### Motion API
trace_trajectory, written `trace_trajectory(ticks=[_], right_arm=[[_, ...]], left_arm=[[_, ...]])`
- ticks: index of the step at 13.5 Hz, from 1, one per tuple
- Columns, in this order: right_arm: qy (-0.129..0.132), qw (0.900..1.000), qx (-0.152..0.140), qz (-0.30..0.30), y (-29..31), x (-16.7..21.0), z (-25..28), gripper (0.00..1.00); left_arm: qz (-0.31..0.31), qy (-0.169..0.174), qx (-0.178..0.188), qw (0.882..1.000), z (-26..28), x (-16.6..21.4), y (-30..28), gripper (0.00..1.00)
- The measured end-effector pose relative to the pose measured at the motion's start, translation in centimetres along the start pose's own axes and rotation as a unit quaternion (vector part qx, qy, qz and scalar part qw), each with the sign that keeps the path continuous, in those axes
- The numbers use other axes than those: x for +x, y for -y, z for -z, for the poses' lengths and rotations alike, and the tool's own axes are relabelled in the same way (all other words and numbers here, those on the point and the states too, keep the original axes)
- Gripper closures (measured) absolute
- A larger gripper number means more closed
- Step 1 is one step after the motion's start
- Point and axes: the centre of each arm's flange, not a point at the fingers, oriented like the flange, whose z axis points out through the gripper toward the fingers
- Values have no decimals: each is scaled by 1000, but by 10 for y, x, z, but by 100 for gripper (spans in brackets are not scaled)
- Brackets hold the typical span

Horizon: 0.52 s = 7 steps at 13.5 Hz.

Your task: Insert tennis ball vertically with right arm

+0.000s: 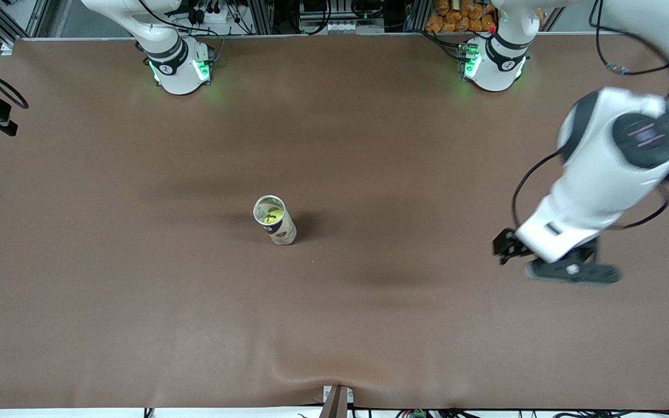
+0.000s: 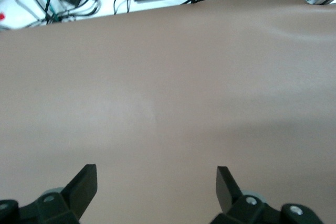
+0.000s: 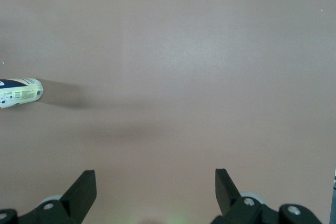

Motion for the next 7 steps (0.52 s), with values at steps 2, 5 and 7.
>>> trace_trajectory(ticks=[2, 5, 7], right_arm=[[0, 1000, 0, 0, 0, 0, 0, 0], [0, 1000, 2, 0, 0, 0, 0, 0], [0, 1000, 2, 0, 0, 0, 0, 0]], left_arm=[[26, 18, 7, 999, 34, -15, 17, 0], [95, 53, -28, 994, 81, -45, 51, 0], [123, 64, -44, 989, 103, -71, 75, 0]])
